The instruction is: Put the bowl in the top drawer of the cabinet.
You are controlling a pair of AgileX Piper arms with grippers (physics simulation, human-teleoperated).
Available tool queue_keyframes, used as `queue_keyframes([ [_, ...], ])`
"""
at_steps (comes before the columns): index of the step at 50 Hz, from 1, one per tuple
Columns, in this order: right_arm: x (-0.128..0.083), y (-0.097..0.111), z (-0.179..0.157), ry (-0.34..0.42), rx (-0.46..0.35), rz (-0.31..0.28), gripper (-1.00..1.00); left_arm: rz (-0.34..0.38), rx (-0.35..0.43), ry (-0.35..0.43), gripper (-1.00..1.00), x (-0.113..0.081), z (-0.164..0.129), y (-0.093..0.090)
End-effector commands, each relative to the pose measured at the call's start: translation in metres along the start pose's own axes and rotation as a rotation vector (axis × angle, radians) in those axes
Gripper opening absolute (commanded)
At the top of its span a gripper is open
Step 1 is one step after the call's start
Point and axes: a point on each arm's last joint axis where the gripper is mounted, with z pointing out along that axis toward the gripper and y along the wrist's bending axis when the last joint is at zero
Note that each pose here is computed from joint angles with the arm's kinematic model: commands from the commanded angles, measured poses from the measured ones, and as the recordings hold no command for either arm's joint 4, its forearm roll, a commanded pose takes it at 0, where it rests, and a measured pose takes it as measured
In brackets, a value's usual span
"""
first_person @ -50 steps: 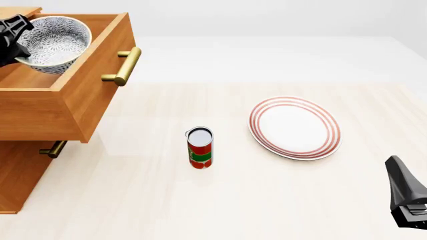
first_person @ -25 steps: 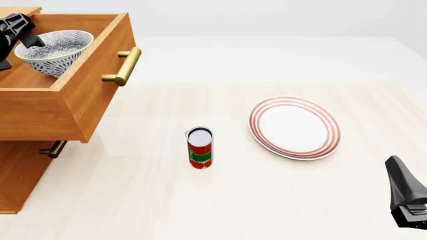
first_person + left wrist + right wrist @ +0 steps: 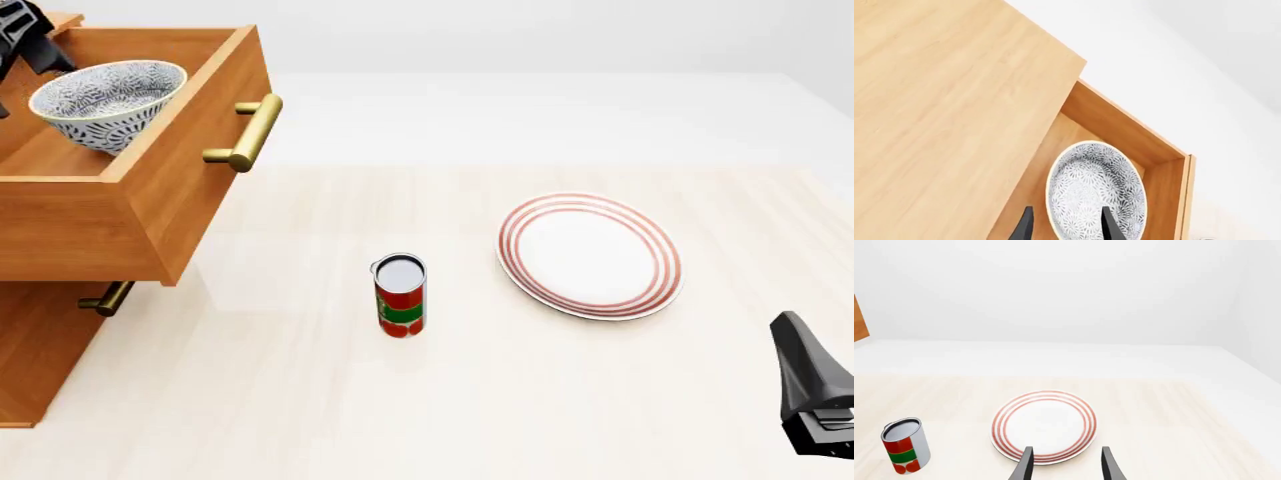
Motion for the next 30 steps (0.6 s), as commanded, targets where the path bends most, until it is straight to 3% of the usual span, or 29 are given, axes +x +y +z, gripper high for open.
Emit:
queue_keyframes([
  [1,0.000,0.000,0.000,0.000,0.000,0.000,1.00,0.002,0.015,-0.027,1.00,-0.006,-0.019,-0.004],
  [30,0.000,0.000,0.000,0.000,0.000,0.000,1.00,-0.003,0.105,-0.112,1.00,-0.014,-0.097,-0.018],
])
